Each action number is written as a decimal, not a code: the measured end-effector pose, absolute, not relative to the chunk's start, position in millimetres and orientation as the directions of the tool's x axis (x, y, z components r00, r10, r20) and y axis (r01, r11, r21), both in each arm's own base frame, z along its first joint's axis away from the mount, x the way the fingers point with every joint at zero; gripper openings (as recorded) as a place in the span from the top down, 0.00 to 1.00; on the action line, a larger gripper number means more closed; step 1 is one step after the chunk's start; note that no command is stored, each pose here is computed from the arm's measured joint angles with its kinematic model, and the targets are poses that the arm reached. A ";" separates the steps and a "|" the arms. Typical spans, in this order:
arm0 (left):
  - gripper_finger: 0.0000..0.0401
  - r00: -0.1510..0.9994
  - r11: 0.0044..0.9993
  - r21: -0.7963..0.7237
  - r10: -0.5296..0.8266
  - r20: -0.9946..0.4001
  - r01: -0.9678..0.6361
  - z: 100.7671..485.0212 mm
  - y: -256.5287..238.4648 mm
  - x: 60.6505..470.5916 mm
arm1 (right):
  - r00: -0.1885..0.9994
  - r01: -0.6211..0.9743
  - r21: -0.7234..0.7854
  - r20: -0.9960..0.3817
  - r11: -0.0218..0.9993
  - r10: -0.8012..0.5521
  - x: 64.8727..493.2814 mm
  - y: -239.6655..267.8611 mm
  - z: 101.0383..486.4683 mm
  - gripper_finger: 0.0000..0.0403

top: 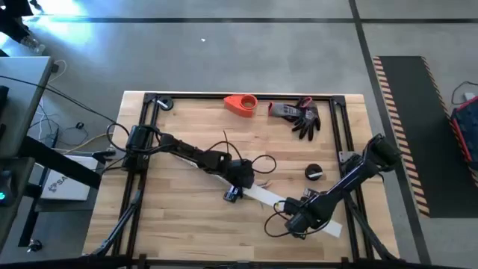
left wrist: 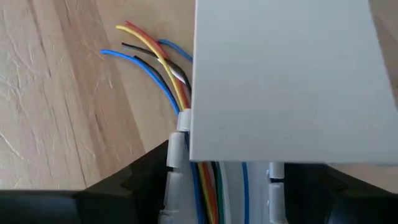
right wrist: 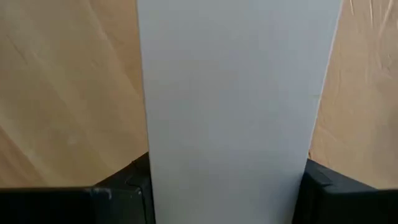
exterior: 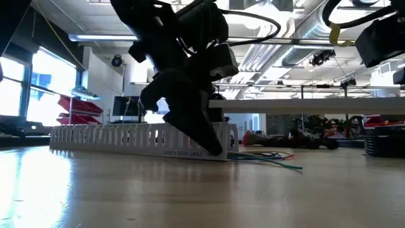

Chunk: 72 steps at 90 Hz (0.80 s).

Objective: Ziptie cables
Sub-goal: Close the white cable duct

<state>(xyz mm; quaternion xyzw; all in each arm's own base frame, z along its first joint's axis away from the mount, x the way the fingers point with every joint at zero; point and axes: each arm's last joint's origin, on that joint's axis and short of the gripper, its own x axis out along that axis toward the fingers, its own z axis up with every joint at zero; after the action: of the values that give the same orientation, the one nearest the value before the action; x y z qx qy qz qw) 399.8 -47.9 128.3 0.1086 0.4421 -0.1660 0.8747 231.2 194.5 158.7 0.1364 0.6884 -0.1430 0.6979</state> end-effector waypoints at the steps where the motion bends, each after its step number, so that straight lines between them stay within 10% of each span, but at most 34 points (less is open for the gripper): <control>1: 0.44 0.554 0.922 0.043 -0.194 -0.810 0.386 128.3 -47.9 399.8 | 0.009 0.387 -0.009 -1.000 0.922 -0.013 231.0 194.4 158.7 0.51; 72: 0.44 0.558 0.928 0.028 -0.199 -0.806 0.371 128.3 -48.2 400.1 | -0.018 0.402 -0.084 -0.996 0.912 -0.084 224.9 191.7 158.6 0.51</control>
<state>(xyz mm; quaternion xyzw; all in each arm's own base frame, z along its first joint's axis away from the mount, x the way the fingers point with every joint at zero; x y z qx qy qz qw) 400.1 -48.2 128.3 0.0975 0.4414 -0.1622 0.8771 224.9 191.7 158.6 0.1148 0.6916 -0.1756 0.6911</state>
